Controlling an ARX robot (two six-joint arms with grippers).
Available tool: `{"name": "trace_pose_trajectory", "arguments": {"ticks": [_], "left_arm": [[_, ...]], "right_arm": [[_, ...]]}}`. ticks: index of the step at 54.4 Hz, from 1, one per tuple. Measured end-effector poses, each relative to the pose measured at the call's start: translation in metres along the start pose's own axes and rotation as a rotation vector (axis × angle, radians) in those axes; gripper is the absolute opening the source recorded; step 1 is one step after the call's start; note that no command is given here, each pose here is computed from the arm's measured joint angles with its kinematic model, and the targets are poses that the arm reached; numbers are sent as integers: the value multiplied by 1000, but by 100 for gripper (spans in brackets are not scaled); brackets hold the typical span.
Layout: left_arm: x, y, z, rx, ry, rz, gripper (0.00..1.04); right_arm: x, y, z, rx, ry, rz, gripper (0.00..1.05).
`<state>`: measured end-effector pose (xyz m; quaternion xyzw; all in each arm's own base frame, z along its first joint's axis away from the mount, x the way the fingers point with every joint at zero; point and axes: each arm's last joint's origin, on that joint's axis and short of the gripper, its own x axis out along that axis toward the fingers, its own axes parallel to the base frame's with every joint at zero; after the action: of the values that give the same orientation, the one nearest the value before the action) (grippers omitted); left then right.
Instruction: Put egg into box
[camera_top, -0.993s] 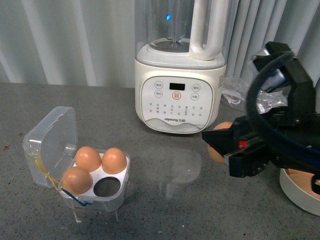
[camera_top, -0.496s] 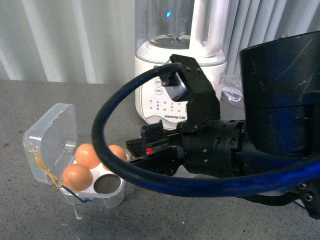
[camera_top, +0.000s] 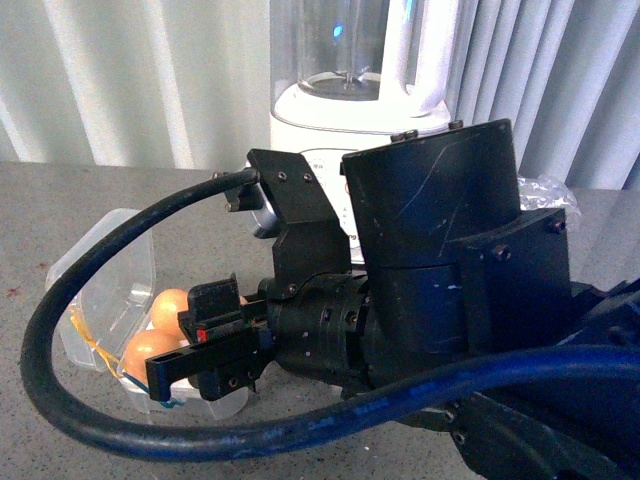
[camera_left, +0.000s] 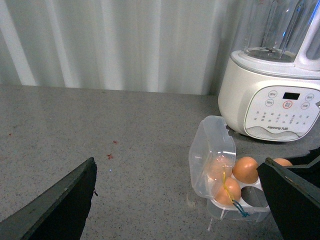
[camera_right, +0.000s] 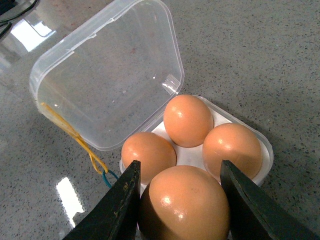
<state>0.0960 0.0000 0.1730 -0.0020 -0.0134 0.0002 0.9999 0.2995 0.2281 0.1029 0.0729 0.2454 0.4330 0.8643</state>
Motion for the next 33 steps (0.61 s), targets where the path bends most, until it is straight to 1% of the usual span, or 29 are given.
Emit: {"name": "trace_pose_trajectory", "arguments": {"ticks": [8, 18, 23, 27, 30, 32, 33], "left_arm": [[0, 0, 0, 0, 0, 0, 98], [0, 0, 0, 0, 0, 0, 98], [0, 0, 0, 0, 0, 0, 98], [0, 0, 0, 0, 0, 0, 98], [0, 0, 0, 0, 0, 0, 98], [0, 0, 0, 0, 0, 0, 98], [0, 0, 0, 0, 0, 0, 98]], "right_arm": [[9, 0, -3, 16, -4, -14, 41], [21, -3, -5, 14, -15, -68, 41], [23, -4, -5, 16, -13, -68, 41], [23, -4, -6, 22, -13, -61, 54], [22, -4, -6, 24, -16, -60, 61], [22, -4, -7, 27, -17, -57, 68], [21, -4, -7, 27, -18, -58, 70]]}}
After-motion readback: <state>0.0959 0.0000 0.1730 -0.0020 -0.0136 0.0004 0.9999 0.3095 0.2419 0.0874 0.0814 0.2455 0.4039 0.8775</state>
